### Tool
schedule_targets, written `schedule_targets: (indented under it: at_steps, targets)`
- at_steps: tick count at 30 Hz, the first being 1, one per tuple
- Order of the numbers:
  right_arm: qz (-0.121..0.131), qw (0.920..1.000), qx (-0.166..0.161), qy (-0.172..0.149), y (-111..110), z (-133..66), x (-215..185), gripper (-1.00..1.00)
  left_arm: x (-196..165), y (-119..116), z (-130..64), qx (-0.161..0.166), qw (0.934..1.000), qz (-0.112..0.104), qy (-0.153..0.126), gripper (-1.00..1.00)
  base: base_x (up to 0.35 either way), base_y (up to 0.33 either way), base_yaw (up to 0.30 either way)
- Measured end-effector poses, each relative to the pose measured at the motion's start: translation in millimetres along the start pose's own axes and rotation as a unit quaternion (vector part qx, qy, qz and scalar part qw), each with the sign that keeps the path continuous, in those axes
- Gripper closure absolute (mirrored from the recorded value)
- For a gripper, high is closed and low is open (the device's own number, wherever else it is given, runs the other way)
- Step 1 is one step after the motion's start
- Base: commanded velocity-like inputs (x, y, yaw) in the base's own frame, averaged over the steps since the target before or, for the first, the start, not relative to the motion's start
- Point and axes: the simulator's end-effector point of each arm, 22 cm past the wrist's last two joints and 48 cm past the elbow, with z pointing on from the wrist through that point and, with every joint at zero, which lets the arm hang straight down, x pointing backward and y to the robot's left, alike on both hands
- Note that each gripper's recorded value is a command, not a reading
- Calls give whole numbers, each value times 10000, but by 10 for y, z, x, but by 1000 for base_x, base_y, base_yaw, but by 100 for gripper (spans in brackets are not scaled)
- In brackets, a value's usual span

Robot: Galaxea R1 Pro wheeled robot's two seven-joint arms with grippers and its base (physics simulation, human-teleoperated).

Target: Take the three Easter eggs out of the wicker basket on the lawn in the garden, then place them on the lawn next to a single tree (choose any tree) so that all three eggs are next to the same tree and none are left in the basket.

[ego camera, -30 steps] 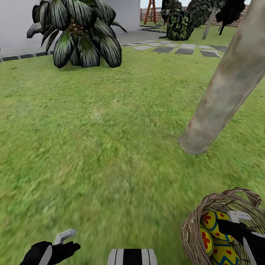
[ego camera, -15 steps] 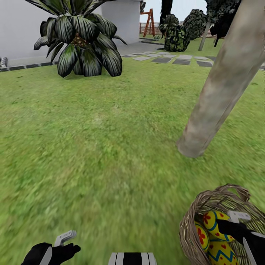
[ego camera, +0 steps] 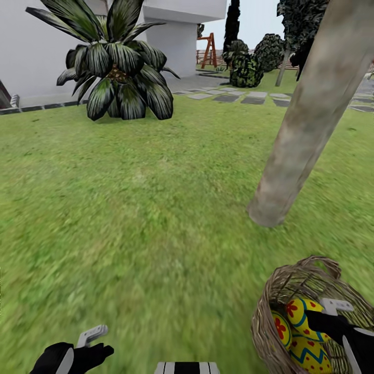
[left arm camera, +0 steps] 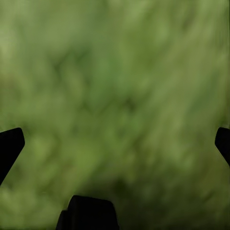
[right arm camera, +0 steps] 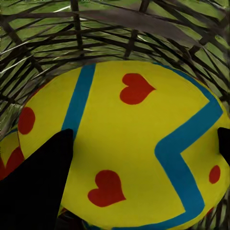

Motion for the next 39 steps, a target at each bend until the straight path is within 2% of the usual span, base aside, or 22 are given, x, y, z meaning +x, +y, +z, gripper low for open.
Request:
schedule_targets:
  at_steps: [22, 25, 26, 27, 28, 29, 30, 31, 32, 33, 34, 35, 37, 39]
  targets:
    - [125, 9993, -98, -352, 89, -237, -273, 100, -300, -121, -293, 150, 9988, 49, -464, -100, -4, 0, 0]
    - [-269, 9995, 78, -140, 69, -260, -208, 100, -330, -143, -331, 172, 9985, 56, -515, -100, 0, 0, 0]
    - [-382, 9992, 1, -128, 139, -270, -219, 100, -342, -149, -345, 179, 9984, 58, -534, -100, 0, 0, 0]
    - [-454, 9986, -239, -127, 271, -282, -228, 100, -354, -154, -359, 185, 9983, 62, -553, -100, 0, 0, 18]
    - [-517, 9970, -555, -119, 408, -305, -229, 100, -364, -160, -372, 192, 9982, 63, -569, -100, 0, 0, 44]
    - [-627, 9922, -1079, -80, 611, -356, -205, 100, -375, -168, -386, 203, 9981, 64, -585, -100, 0, 0, 22]
    - [-741, 9880, -1354, -35, 706, -400, -180, 100, -386, -174, -400, 212, 9979, 66, -603, -100, 0, 0, 11]
    - [-868, 9854, -1463, 30, 735, -427, -150, 100, -397, -181, -414, 220, 9978, 69, -622, -100, 0, 0, 5]
    - [-1009, 9843, -1432, 198, 733, -431, -66, 100, -408, -187, -428, 227, 9977, 71, -640, -100, 0, 0, 2]
    - [-1057, 9851, -1238, 554, 658, -426, 86, 100, -419, -193, -442, 234, 9975, 75, -659, -100, 0, 0, 0]
    - [-999, 9830, -815, 1309, 482, -462, 387, 100, -429, -199, -456, 241, 9974, 76, -674, -100, 0, 0, 0]
    - [-1024, 9780, -558, 1727, 412, -514, 540, 100, -440, -203, -470, 246, 9973, 77, -691, -100, 0, 0, 0]
    - [-1151, 9755, -447, 1823, 431, -557, 544, 100, -464, -214, -499, 257, 9969, 82, -733, -100, 0, 0, 0]
    - [-1172, 9773, -399, 1719, 429, -597, 448, 100, -486, -224, -528, 268, 9966, 86, -770, -100, 0, 0, 0]
